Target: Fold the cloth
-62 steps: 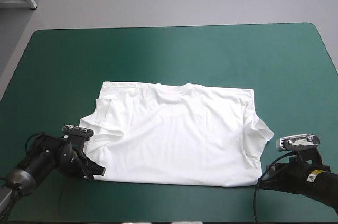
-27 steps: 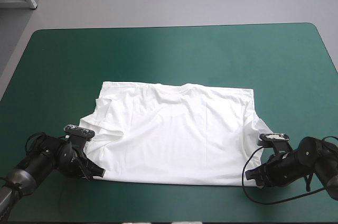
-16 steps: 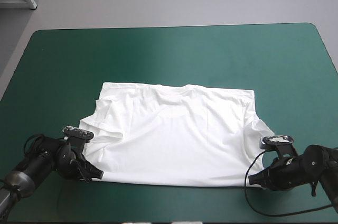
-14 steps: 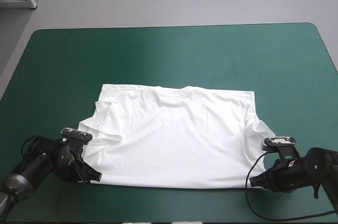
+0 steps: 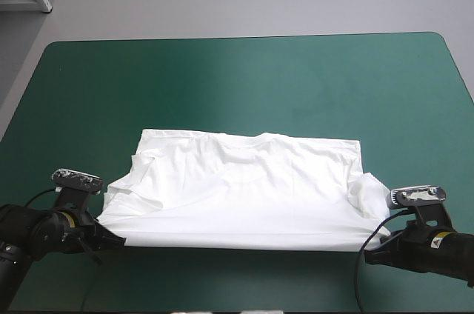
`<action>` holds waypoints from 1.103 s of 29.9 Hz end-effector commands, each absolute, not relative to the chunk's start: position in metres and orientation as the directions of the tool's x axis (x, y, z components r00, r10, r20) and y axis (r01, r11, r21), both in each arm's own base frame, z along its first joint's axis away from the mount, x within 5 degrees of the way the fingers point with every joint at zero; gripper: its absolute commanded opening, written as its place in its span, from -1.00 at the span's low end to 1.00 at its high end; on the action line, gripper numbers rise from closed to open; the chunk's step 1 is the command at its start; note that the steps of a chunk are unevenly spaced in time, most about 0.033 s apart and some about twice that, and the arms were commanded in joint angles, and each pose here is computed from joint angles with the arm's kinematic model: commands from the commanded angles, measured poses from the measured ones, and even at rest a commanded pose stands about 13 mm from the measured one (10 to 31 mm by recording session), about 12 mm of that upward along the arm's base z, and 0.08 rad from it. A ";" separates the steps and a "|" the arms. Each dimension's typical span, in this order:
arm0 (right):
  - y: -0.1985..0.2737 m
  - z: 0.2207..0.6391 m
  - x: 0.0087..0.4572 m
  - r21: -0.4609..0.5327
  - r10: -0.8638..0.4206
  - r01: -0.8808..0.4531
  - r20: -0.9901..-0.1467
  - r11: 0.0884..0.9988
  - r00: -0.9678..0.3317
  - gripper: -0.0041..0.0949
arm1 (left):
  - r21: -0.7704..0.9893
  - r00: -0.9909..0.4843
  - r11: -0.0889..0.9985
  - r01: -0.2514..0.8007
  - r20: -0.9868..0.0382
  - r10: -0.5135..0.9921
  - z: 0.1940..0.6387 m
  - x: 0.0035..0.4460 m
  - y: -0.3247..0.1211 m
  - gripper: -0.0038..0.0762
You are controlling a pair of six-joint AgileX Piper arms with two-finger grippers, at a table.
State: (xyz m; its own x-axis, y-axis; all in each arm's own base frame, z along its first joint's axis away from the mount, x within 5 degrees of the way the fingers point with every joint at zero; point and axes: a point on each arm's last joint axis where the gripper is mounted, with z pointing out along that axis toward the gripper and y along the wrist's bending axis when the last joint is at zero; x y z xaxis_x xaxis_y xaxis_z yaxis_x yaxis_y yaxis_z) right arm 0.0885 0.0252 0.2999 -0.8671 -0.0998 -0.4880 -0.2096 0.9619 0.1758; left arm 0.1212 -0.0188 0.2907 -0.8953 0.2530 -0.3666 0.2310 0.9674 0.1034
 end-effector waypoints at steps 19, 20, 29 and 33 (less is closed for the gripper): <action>0.023 0.321 0.186 0.088 -0.094 -0.201 -0.657 0.976 -0.748 -0.95 | 0.076 -0.638 0.978 0.196 -0.747 0.186 0.309 0.234 -0.046 -0.86; 0.022 0.317 0.193 0.084 -0.098 -0.200 -0.655 0.976 -0.749 -0.95 | 0.069 -0.629 0.979 0.193 -0.757 0.178 0.310 0.241 -0.048 -0.86; 0.025 0.304 0.243 0.082 -0.119 -0.223 -0.644 0.971 -0.756 -0.95 | 0.096 -0.618 0.974 0.207 -0.759 0.206 0.307 0.287 -0.058 -0.86; 0.026 0.309 0.261 0.075 -0.121 -0.224 -0.657 0.972 -0.744 -0.95 | 0.097 -0.604 0.974 0.206 -0.770 0.205 0.303 0.299 -0.061 -0.86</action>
